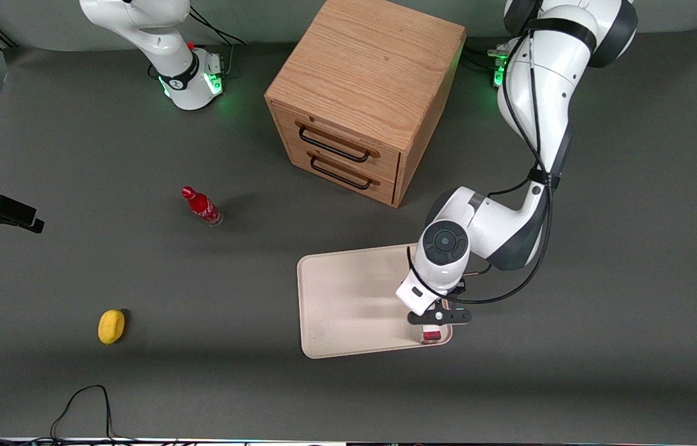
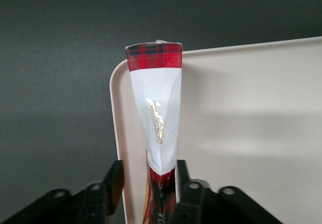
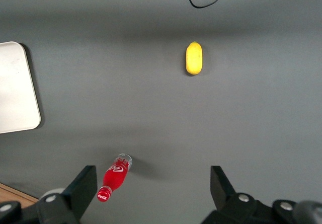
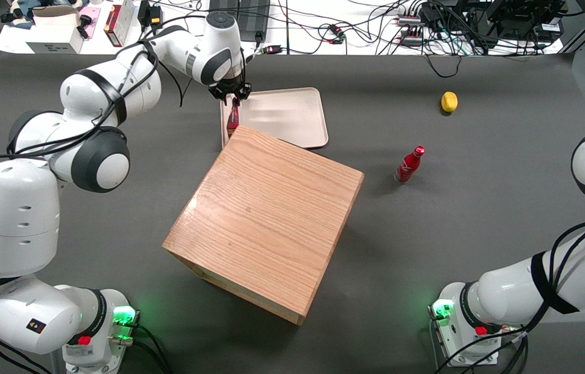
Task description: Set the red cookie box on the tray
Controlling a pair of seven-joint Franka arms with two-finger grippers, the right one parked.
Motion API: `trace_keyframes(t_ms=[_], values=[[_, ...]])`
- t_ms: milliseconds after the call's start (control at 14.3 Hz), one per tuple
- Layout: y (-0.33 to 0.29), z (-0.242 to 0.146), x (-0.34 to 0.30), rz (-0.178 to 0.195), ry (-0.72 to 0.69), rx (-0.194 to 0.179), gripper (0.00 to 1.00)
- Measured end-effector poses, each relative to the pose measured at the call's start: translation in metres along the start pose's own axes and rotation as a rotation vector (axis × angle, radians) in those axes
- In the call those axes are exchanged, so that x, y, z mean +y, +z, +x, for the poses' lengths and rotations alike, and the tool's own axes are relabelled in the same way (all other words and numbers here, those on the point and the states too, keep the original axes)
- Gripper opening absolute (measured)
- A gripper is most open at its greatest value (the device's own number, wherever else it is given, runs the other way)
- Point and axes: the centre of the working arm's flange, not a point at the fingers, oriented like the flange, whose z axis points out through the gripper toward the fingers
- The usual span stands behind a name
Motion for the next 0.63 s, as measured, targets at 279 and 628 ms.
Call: trace_keyframes(t_ms=[279,628], values=[[-0.031,0.011,-0.011,-0.010,-0.018,0.044,0.95],[-0.151,0.025,-0.124,0.039,-0.132,0.074,1.00]])
